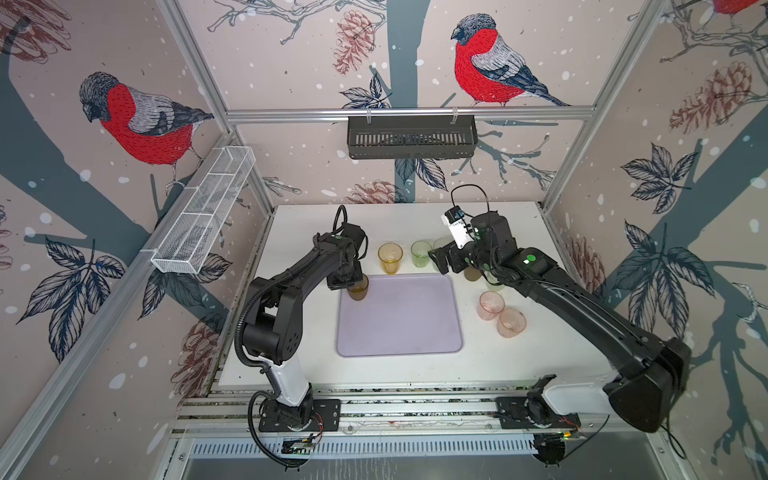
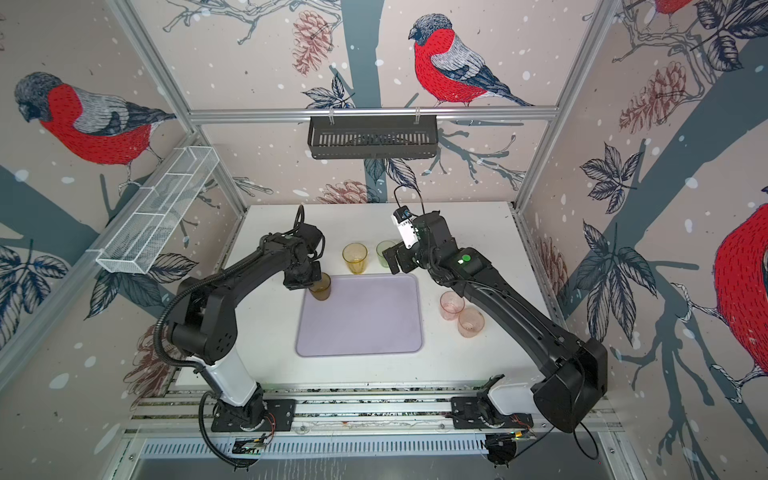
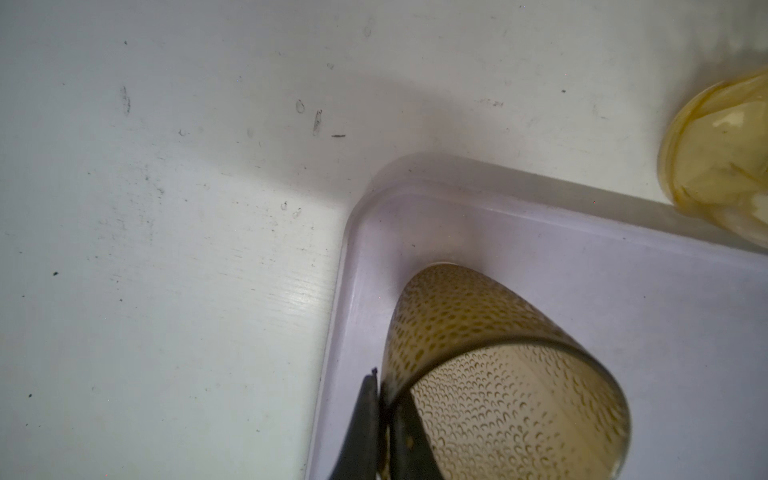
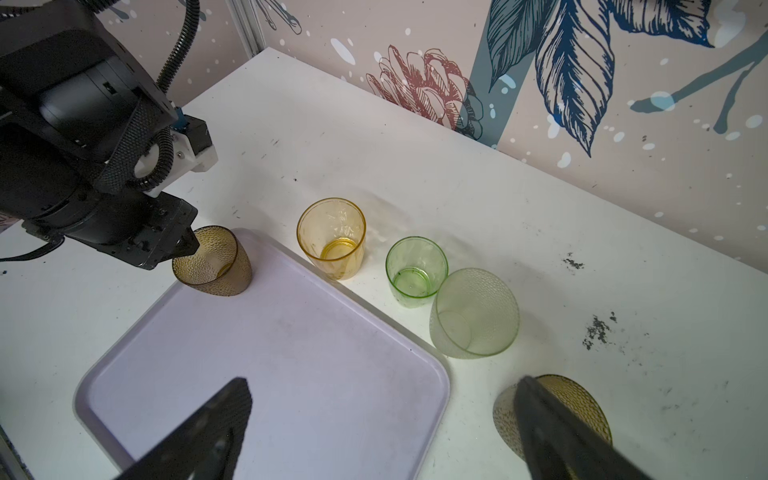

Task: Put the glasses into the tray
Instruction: 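Move the dark amber glass onto the tray corner and release it, then move the left gripper to the clear amber glass and grasp its rim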

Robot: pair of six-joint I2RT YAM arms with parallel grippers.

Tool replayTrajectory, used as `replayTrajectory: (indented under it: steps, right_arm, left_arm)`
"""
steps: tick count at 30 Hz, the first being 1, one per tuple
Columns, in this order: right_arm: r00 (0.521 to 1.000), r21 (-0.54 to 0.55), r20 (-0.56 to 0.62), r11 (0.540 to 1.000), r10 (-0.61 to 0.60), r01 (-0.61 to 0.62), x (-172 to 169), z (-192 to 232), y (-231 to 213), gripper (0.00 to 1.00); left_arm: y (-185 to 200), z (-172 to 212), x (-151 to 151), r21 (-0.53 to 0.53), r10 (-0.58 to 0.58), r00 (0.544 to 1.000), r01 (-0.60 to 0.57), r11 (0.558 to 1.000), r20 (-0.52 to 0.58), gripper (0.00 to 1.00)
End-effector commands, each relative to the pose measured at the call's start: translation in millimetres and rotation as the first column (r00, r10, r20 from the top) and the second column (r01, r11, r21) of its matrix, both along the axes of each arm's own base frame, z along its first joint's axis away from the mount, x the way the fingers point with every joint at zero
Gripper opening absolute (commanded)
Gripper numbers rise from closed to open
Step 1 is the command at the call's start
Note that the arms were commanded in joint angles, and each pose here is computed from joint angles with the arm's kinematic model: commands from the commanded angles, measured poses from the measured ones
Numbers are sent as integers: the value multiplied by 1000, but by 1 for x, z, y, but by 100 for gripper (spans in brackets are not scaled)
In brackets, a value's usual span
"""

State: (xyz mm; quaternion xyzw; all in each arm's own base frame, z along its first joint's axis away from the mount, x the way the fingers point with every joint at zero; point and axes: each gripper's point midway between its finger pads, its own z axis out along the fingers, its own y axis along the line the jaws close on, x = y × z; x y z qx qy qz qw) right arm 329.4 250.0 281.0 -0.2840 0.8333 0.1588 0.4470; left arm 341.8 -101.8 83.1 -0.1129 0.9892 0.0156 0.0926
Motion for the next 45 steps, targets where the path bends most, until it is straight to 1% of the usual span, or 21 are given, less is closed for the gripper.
replayTrajectory:
  steps: [1,6,12,18,23,26,31,34,39,45]
  right_arm:
    - [999,13,43,1000,9,-9,2,11,2,99]
    - [999,14,54,1000,-1,0,1,14,0,99]
    - [998,16,61,1000,-4,3,1,16,-1,100]
    - [998,15,60,1000,-3,2,2,16,-1,99]
    - [998,13,60,1000,-2,1,3,15,0,99]
    - [998,15,64,1000,-3,2,3,17,0,99]
    - [998,19,63,1000,-16,15,5,17,-1,99]
    - [998,16,62,1000,-21,20,4,16,-3,100]
    - [998,9,55,1000,-30,30,5,11,-7,100]
    - [999,12,32,1000,-29,29,5,3,-5,99]
  left_arm:
    - [3,1,-1,12,18,1000,-18,1000,4,11]
    - [2,1,-2,13,19,1000,-19,1000,2,16]
    - [4,5,-2,15,24,1000,-25,1000,8,26]
    - [4,28,0,11,29,999,-29,1000,44,37]
    - [-2,49,9,-9,9,997,-8,1000,72,55]
    - [-8,61,19,-23,-6,996,8,1000,88,60]
    - [-28,73,40,-76,-21,992,31,997,122,61]
    - [-43,77,51,-86,-37,990,49,995,138,61]
    - [-64,76,69,-115,-55,987,73,991,153,60]
    - [-83,62,82,-109,-90,987,105,988,134,59]
